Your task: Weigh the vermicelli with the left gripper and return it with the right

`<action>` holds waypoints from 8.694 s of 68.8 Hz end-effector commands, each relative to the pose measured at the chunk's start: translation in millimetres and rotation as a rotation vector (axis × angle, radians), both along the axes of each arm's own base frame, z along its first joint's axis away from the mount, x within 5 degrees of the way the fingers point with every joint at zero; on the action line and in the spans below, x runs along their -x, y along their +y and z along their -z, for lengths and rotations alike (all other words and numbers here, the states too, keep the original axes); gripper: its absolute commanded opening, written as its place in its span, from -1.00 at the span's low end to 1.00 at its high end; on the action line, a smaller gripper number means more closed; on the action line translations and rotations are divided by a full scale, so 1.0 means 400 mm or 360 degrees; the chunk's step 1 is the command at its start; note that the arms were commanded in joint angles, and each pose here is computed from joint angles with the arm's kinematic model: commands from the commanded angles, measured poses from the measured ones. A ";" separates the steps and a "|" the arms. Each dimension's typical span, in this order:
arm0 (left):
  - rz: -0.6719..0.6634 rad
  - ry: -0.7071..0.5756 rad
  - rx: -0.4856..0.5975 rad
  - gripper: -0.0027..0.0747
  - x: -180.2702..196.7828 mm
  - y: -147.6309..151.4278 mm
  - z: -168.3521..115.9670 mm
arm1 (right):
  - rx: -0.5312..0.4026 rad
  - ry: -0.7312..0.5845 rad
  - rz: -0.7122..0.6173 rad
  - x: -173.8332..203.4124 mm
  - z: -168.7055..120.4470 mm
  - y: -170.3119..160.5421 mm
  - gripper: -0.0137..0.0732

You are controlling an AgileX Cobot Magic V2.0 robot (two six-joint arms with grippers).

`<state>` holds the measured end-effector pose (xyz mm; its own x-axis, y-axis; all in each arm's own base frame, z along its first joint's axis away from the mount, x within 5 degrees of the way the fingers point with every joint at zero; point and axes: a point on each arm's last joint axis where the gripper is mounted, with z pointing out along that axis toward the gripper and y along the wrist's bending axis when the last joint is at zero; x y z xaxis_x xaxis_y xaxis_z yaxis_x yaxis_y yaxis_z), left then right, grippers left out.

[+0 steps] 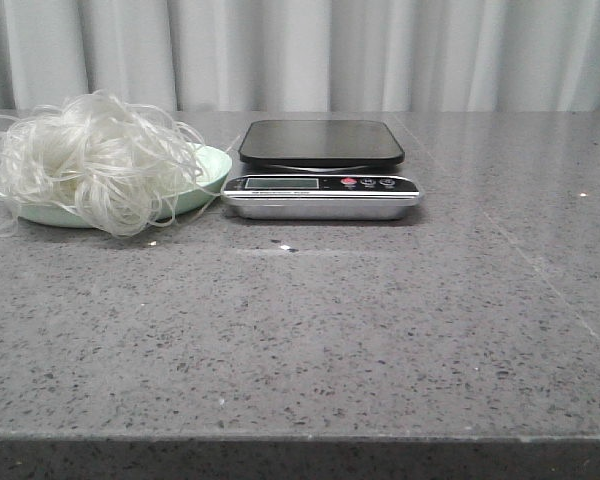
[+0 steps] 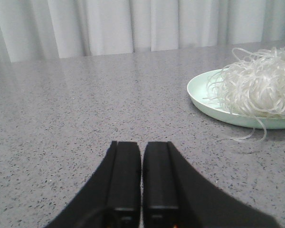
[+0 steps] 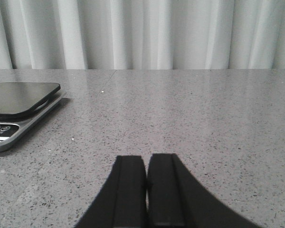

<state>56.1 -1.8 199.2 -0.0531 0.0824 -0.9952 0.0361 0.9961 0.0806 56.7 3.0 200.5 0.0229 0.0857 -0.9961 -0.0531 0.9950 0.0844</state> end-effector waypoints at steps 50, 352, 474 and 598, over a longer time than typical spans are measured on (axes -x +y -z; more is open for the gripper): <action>-0.0004 -0.0183 0.0017 -0.56 0.003 0.000 -0.020 | 0.0010 -0.0170 0.0017 0.006 -0.028 -0.002 -0.27; 0.0978 0.0771 -0.0016 0.66 -0.540 -0.471 -0.648 | 0.0010 -0.0172 0.0017 0.006 -0.028 -0.002 -0.27; 0.0922 -0.0172 0.0187 -0.58 0.057 -0.059 -0.301 | -0.0020 -0.0172 0.0005 -0.015 -0.247 0.000 -0.27; 0.0918 -0.0179 0.0178 -0.58 0.056 -0.059 -0.302 | 0.0231 0.1607 -0.0800 -0.765 -0.328 0.500 -0.38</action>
<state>34.3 -26.3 305.4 -0.0013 0.0171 -0.9999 0.5764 0.8171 0.0132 366.4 205.3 315.3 -0.8123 -0.2414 -0.5310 -0.4043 0.8892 0.2142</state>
